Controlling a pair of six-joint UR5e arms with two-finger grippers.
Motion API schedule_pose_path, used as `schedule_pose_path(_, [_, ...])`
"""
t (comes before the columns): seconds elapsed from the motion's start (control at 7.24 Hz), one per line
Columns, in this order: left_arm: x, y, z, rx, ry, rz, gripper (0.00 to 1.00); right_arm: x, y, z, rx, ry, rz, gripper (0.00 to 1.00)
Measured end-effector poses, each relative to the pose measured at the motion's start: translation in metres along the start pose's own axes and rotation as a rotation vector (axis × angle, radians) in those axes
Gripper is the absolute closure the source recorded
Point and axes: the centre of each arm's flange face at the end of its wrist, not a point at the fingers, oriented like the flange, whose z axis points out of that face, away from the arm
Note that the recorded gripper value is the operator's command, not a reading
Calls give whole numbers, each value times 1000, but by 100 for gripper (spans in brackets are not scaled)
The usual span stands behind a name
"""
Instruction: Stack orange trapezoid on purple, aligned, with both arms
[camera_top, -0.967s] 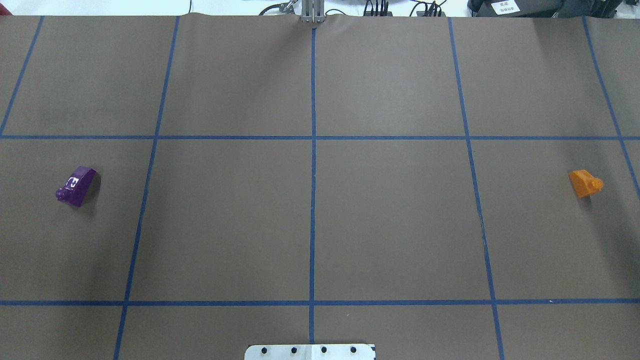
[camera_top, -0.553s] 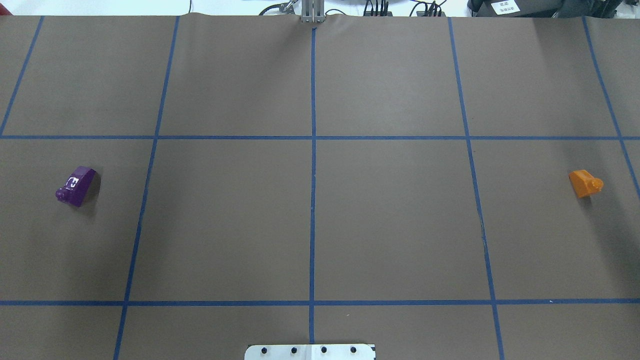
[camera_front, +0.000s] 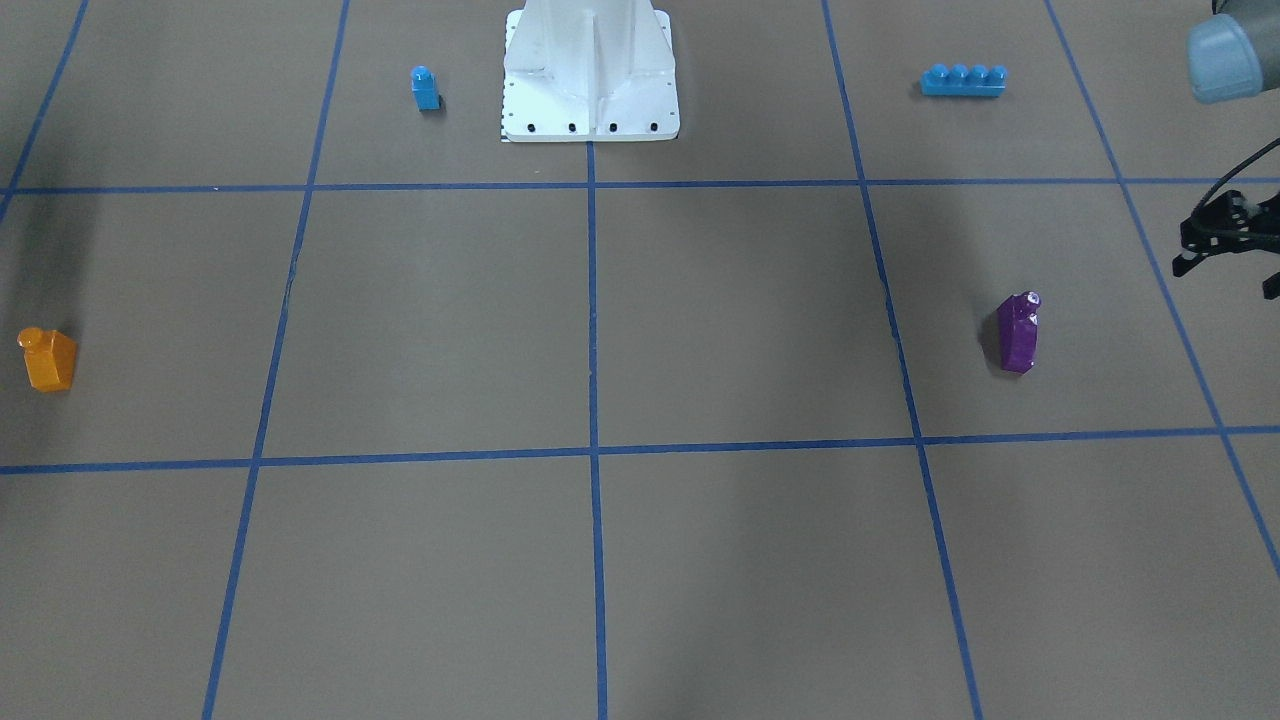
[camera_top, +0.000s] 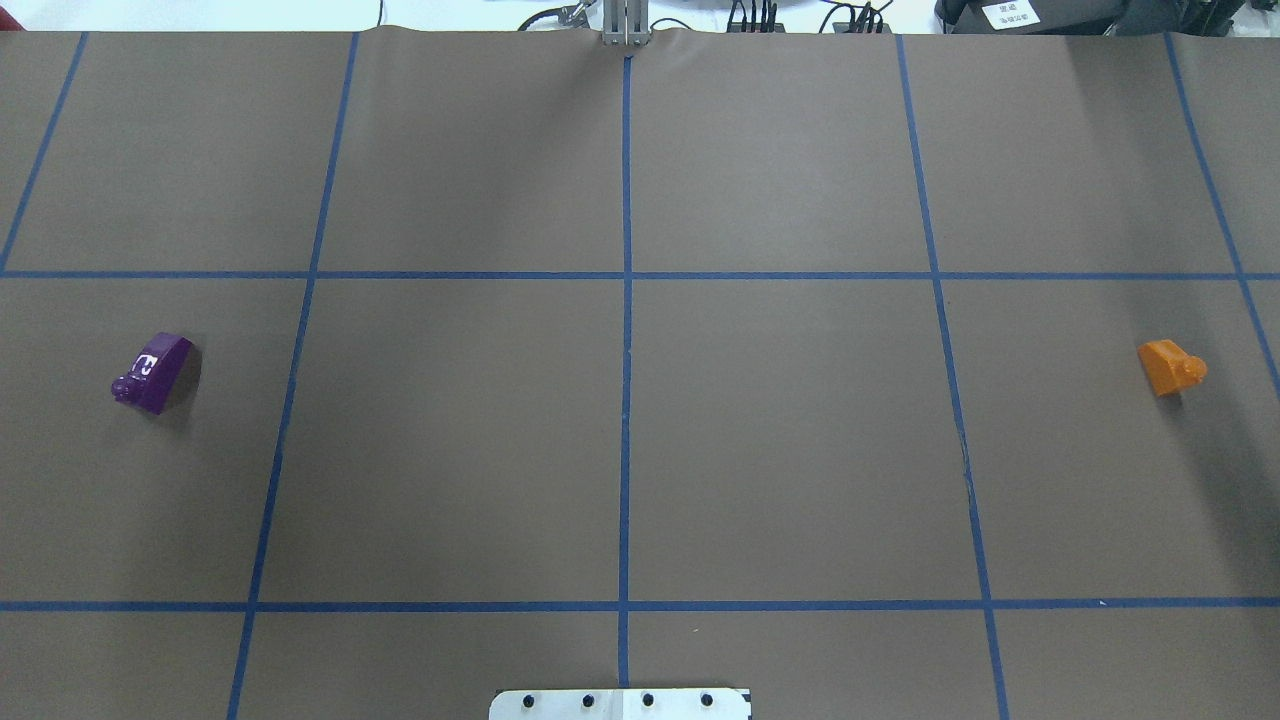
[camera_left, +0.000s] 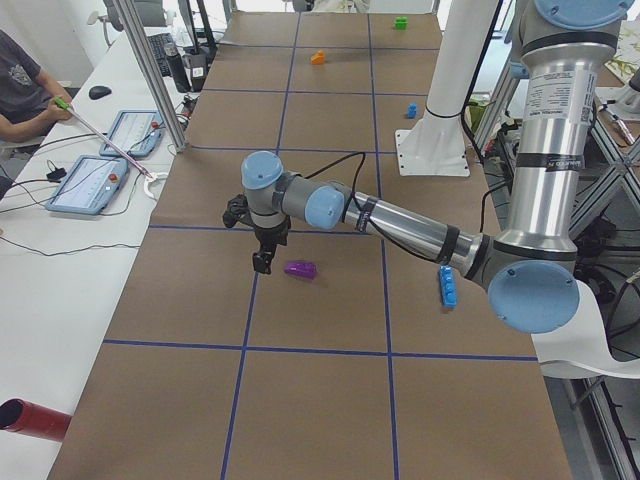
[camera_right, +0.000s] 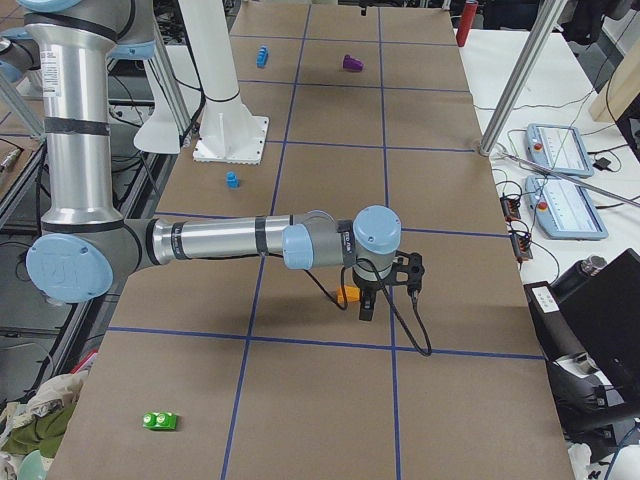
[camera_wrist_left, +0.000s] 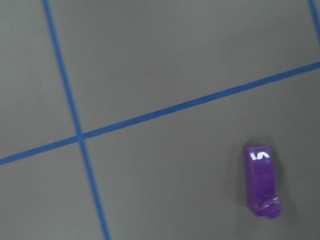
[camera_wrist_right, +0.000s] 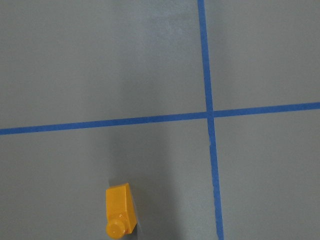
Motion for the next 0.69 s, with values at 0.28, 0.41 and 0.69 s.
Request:
schedule_pose_path(0.28, [52, -1, 41, -5, 26, -87, 0, -1, -1, 8, -12, 0, -6, 0])
schedule_pose_path(0.41, [77, 8, 69, 12, 9, -117, 0, -2, -1, 11, -17, 1, -10, 0])
schedule_pose_path(0.69, [112, 21, 113, 20, -35, -113, 0, -5, -2, 15, -23, 0, -16, 0])
